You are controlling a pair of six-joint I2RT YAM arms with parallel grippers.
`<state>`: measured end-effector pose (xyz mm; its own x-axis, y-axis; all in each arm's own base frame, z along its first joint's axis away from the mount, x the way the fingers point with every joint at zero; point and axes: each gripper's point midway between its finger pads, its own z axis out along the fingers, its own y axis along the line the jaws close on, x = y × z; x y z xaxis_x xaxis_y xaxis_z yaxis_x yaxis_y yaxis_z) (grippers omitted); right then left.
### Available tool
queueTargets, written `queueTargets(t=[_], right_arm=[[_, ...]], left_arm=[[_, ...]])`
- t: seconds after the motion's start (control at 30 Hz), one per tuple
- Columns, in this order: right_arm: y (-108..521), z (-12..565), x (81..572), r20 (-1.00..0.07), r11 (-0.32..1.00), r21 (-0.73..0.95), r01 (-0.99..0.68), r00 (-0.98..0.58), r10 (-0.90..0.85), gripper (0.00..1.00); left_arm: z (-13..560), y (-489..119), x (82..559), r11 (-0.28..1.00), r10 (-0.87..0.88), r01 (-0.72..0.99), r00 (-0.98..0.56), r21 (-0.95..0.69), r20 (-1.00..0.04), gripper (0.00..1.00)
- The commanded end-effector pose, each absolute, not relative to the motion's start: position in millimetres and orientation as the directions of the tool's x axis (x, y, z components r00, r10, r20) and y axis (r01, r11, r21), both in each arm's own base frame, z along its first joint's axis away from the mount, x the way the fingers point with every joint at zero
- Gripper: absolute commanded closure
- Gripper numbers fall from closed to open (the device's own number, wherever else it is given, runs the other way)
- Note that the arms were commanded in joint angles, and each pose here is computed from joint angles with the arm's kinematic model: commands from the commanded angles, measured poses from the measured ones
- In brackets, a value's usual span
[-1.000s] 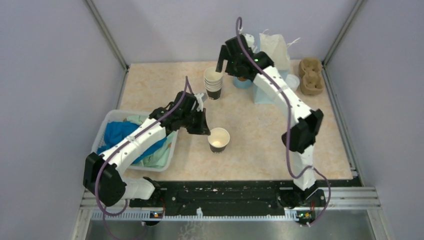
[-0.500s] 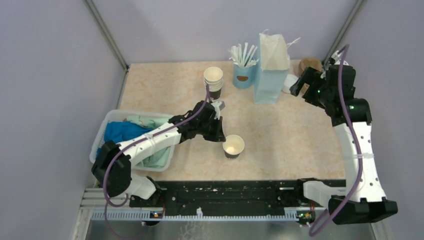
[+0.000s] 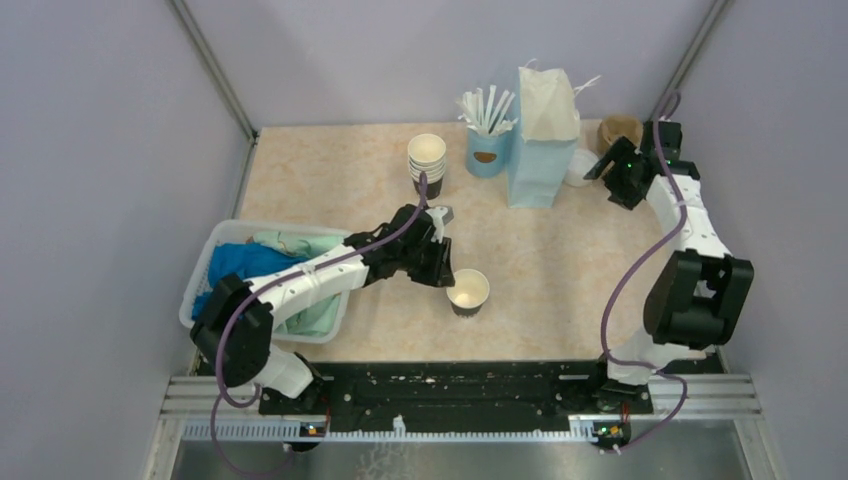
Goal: Pack the takeout coffee
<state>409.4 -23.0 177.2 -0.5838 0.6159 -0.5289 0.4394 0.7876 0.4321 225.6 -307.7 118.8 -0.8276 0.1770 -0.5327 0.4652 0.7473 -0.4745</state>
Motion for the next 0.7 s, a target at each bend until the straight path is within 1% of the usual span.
queueTargets(t=[0.0, 0.07, 0.13, 0.2, 0.27, 0.43, 0.6, 0.67], right_arm=[[-56, 190, 463, -0.558, 0.705, 0.504, 0.498, -0.435, 0.706, 0.31], [-61, 181, 477, -0.539, 0.688, 0.512, 0.514, -0.431, 0.723, 0.35], [-65, 171, 489, -0.530, 0.686, 0.504, 0.525, -0.440, 0.725, 0.40], [-68, 162, 502, -0.519, 0.687, 0.493, 0.534, -0.453, 0.725, 0.44], [-72, 155, 510, -0.512, 0.687, 0.477, 0.549, -0.461, 0.724, 0.50], [-80, 141, 525, -0.502, 0.688, 0.437, 0.580, -0.477, 0.721, 0.52], [-79, 131, 534, -0.496, 0.695, 0.411, 0.590, -0.495, 0.714, 0.53], [-77, 130, 537, -0.500, 0.705, 0.395, 0.589, -0.506, 0.703, 0.57]], left_arm=[[133, -309, 229, 0.738, 0.202, 0.505, -0.798, -0.447, -0.568, 0.54], [141, -307, 227, 0.732, 0.208, 0.515, -0.792, -0.445, -0.575, 0.42], [151, -306, 227, 0.726, 0.210, 0.529, -0.778, -0.439, -0.592, 0.33], [162, -304, 229, 0.725, 0.207, 0.541, -0.762, -0.427, -0.614, 0.26], [173, -302, 232, 0.728, 0.204, 0.549, -0.745, -0.411, -0.635, 0.21], [195, -293, 250, 0.776, 0.170, 0.525, -0.707, -0.349, -0.686, 0.14], [210, -293, 266, 0.779, 0.167, 0.537, -0.676, -0.324, -0.718, 0.13], [207, -293, 268, 0.780, 0.171, 0.536, -0.678, -0.322, -0.715, 0.13]])
